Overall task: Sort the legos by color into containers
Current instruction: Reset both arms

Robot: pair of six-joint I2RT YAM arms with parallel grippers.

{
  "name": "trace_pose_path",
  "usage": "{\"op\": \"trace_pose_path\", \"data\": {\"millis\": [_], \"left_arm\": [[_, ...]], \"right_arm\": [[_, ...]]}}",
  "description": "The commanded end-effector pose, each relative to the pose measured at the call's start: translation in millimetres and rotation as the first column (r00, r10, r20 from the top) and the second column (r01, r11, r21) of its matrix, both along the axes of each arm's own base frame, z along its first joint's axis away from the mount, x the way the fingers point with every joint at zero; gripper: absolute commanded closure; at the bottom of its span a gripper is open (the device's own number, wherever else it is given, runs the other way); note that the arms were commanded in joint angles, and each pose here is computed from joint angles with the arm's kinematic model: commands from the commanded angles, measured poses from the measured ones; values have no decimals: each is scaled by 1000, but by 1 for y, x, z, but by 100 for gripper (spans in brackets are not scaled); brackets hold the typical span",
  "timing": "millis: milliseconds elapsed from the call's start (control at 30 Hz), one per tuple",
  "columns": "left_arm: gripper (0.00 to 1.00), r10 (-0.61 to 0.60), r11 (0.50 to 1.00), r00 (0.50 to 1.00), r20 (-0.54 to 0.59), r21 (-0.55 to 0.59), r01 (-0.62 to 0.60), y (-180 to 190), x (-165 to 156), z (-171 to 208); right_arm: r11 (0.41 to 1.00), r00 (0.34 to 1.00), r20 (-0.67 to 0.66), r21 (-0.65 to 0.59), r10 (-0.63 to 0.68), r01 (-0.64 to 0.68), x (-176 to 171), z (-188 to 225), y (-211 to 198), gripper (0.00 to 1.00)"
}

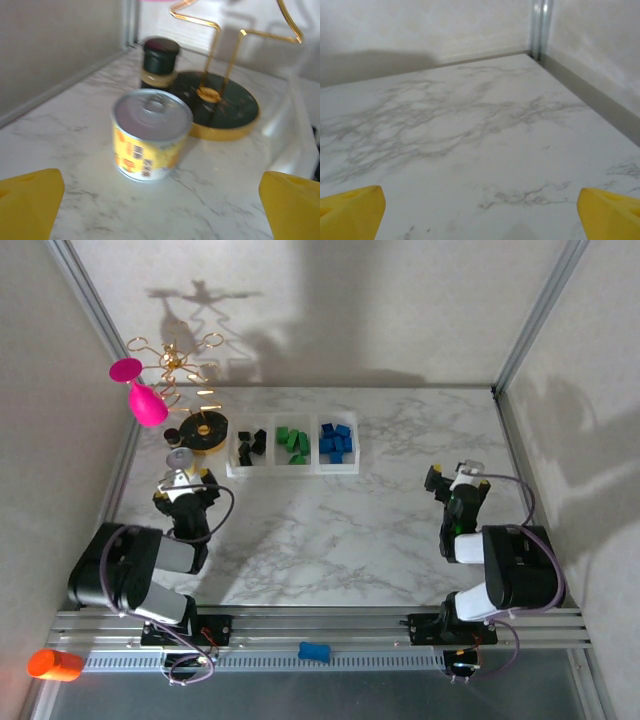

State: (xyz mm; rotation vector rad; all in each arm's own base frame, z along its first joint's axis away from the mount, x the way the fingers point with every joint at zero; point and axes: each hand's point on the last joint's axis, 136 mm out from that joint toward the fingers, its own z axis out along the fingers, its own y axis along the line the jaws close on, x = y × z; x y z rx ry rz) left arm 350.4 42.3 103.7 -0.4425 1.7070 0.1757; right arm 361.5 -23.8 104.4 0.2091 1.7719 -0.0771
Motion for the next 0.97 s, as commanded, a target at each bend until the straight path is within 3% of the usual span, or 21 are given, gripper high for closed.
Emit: {"op": "trace_pose_path", "data": {"millis": [0, 933], "left_arm": [[0, -125, 992, 987, 101, 28, 123, -19, 18, 29], [0, -132, 991, 987, 93, 14, 131, -18, 20, 27]], "right_arm": [[996, 989, 116, -30, 93, -90, 8, 24, 14, 1], [994, 991, 87, -34, 104, -102, 13, 20, 16, 1]]}}
